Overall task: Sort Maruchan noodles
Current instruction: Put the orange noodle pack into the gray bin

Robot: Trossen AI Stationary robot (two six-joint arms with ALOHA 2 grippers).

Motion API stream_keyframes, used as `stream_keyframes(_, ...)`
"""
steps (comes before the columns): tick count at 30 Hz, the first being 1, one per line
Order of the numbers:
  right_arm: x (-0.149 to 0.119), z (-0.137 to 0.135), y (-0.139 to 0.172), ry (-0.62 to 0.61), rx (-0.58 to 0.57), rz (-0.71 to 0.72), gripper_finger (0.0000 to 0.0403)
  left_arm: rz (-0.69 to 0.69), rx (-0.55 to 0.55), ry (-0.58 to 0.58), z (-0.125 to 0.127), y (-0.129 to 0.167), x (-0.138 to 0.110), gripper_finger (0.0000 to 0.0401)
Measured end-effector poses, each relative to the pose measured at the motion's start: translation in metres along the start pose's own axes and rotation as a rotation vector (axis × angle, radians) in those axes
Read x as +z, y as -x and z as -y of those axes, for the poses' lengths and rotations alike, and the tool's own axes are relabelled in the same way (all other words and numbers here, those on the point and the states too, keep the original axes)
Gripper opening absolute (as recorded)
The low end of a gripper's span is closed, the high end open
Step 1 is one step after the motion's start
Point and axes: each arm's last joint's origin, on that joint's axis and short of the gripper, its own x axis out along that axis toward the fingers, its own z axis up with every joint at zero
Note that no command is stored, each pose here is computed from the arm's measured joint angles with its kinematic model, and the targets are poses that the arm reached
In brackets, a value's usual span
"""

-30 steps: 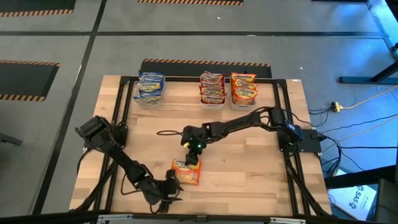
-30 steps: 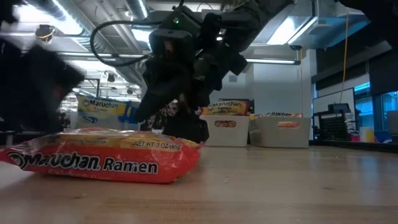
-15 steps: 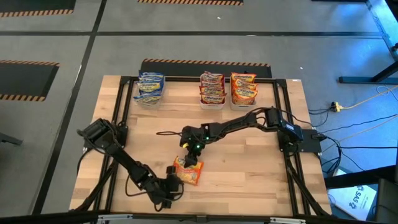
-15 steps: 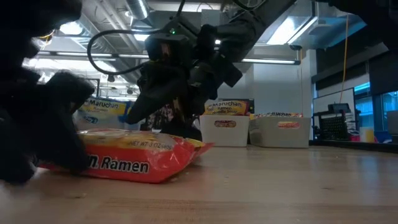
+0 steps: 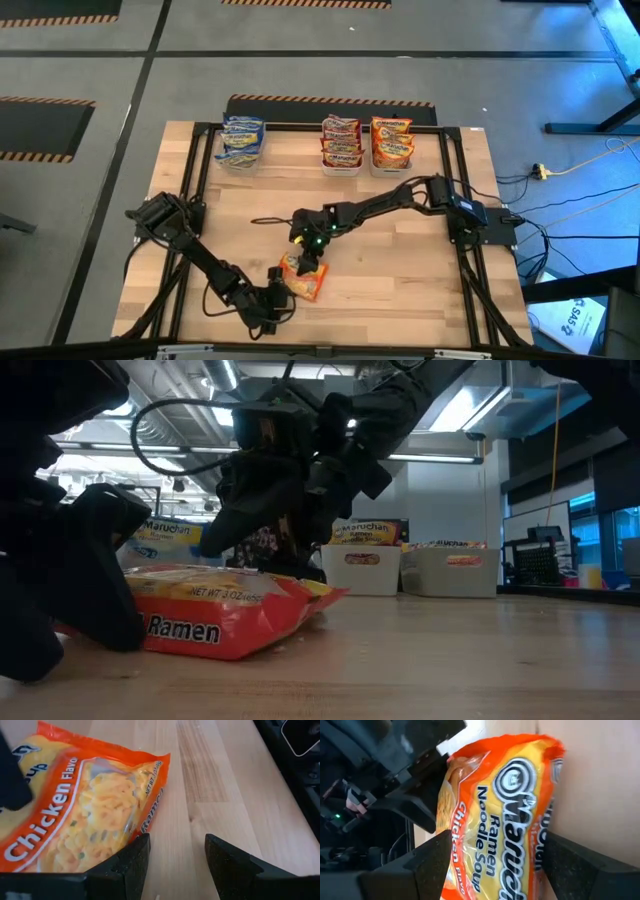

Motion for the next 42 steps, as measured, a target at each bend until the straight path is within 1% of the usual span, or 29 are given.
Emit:
stream_keyframes(8, -0.007, -0.015, -0.013, 0.017, 0.02, 0.008, 0.0285, -0.004, 0.005, 0.011, -0.004, -0.003, 0.003, 0.0188)
stream_keyframes(11, -0.007, -0.016, -0.014, 0.023, 0.011, 0.024, 0.027, -0.004, 0.006, 0.012, -0.005, -0.003, 0.003, 0.0188)
stream_keyframes(14, -0.008, -0.017, -0.015, 0.016, 0.008, 0.029, 0.0229, -0.004, 0.008, 0.012, -0.005, -0.004, 0.003, 0.0188)
stream_keyframes(19, -0.006, -0.019, -0.014, 0.019, 0.018, 0.039, 0.0132, -0.003, 0.007, 0.009, -0.004, -0.003, 0.003, 0.0188)
stream_keyframes(21, -0.005, -0.022, -0.012, 0.021, 0.021, 0.044, 0.0103, -0.004, 0.001, 0.001, -0.003, 0.0, 0.003, 0.0188)
stream_keyframes(25, -0.003, -0.029, -0.004, 0.04, 0.001, 0.067, 0.0099, -0.015, -0.033, -0.028, 0.002, 0.013, 0.006, 0.0188)
stream_keyframes(28, -0.002, -0.042, 0.009, 0.065, -0.007, 0.072, 0.0101, -0.037, -0.048, -0.039, 0.006, 0.031, 0.01, 0.0188)
stream_keyframes(29, -0.002, -0.046, 0.015, 0.073, -0.017, 0.067, 0.0107, -0.045, -0.052, -0.042, 0.007, 0.036, 0.012, 0.0188)
stream_keyframes(31, -0.007, -0.056, 0.024, 0.079, -0.066, 0.051, 0.0121, -0.07, -0.056, -0.048, 0.007, 0.049, 0.014, 0.0188)
stream_keyframes(33, -0.012, -0.064, 0.031, 0.107, -0.135, 0.039, 0.0124, -0.08, -0.065, -0.051, 0.007, 0.061, 0.017, 0.0188)
stream_keyframes(38, -0.026, -0.093, 0.046, 0.183, -0.198, 0.018, 0.0098, -0.097, -0.129, -0.069, 0.008, 0.084, 0.025, 0.0188)
stream_keyframes(42, -0.036, -0.11, 0.057, 0.244, -0.27, 0.02, 0.0098, -0.074, -0.146, -0.07, 0.005, 0.096, 0.034, 0.0188)
